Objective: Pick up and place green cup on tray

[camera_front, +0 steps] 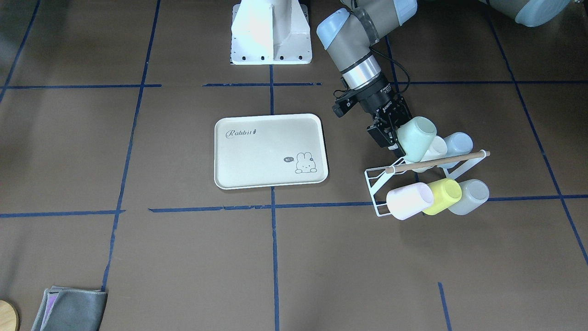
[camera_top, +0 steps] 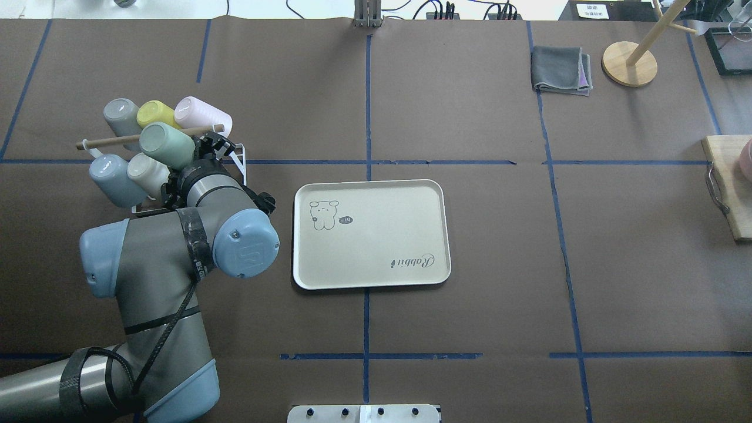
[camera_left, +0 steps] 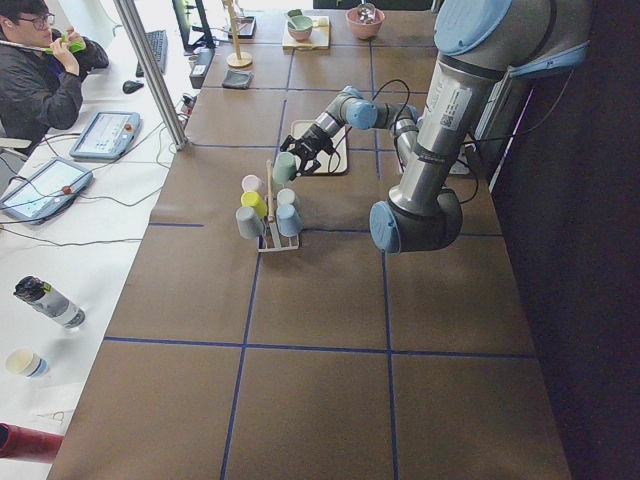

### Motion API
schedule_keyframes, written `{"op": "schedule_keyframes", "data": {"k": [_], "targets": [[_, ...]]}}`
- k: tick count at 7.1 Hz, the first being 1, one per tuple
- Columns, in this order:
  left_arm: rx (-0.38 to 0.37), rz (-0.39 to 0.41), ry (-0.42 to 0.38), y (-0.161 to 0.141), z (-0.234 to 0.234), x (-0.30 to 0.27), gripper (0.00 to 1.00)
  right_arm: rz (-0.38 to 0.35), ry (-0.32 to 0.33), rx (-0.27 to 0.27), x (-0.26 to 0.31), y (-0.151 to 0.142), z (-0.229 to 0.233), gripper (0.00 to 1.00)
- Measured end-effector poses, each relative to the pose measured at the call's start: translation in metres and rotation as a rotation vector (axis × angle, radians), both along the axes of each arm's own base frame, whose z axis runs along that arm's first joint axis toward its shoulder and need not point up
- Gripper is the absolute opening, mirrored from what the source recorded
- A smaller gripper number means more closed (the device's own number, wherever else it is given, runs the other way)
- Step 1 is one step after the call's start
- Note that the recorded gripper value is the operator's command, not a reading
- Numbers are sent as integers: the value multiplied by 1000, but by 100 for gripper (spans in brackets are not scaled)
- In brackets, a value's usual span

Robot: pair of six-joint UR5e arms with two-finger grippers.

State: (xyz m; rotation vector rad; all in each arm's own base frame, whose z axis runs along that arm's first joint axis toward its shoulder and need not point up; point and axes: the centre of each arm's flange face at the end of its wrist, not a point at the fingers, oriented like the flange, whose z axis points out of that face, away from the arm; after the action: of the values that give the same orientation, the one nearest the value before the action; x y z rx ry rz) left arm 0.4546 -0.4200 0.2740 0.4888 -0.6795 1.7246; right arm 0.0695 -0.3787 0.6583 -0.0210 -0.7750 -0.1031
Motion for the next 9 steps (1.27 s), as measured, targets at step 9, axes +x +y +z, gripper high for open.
{"op": "schedule_keyframes", "data": {"k": [9], "targets": [[-174,-329,1039,34,-116,-71,57,5,2,10,0,-7,-5,100]]}}
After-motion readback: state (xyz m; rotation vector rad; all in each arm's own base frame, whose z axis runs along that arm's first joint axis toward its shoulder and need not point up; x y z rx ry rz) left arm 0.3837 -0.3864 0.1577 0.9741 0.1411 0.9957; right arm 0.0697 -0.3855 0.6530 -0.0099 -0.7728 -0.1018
